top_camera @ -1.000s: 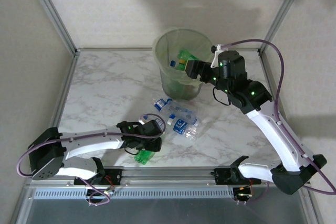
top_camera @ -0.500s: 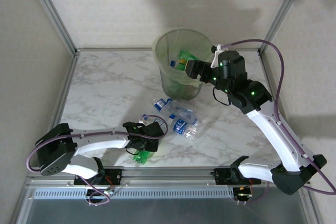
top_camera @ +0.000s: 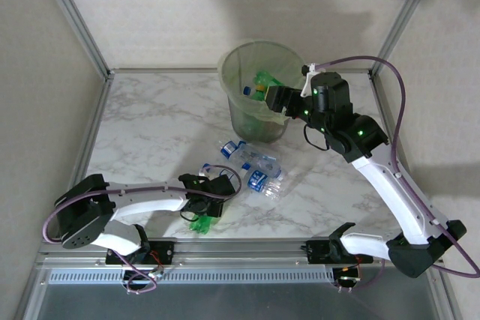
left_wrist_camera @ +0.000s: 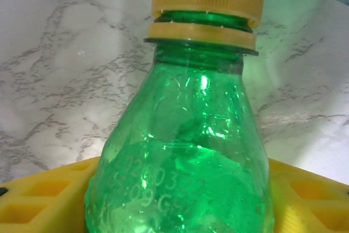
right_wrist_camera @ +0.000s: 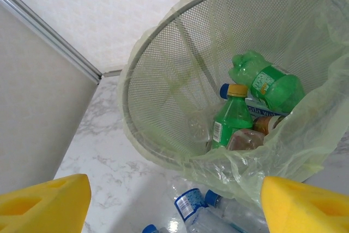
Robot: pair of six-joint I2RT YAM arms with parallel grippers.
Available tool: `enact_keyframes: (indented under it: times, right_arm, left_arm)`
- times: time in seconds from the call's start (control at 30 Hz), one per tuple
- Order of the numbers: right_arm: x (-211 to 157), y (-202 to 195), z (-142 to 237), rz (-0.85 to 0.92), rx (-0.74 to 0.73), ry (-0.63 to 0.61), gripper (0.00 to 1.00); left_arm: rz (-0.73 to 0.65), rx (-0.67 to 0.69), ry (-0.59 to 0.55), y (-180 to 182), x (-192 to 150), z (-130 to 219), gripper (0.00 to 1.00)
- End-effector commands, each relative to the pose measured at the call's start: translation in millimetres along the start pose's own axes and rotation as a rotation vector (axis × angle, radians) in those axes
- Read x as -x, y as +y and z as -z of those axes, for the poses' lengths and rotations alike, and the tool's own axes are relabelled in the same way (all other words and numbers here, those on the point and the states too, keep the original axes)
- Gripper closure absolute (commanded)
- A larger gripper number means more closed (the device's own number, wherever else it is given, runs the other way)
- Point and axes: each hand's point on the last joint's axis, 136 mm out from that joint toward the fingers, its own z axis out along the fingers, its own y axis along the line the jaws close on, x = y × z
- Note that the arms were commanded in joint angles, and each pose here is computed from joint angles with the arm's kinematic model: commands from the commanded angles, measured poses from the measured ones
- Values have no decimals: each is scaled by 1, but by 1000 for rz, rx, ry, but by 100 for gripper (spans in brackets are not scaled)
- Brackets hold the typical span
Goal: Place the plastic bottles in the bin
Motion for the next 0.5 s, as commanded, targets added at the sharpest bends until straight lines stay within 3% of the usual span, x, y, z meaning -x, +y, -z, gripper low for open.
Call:
enact_keyframes:
  times: [0.0, 0.2, 0.47]
  right_arm:
    - [8, 2, 5, 6, -8, -30, 18]
    - [15, 3, 10, 15, -9, -60, 16]
    - [25, 6, 17, 27, -6, -88, 16]
  left_arm:
    - [-9, 25, -49, 4, 13, 18, 43]
    - [30, 17, -102, 2, 37, 50, 47]
    - [174, -87, -280, -2, 120, 148, 50]
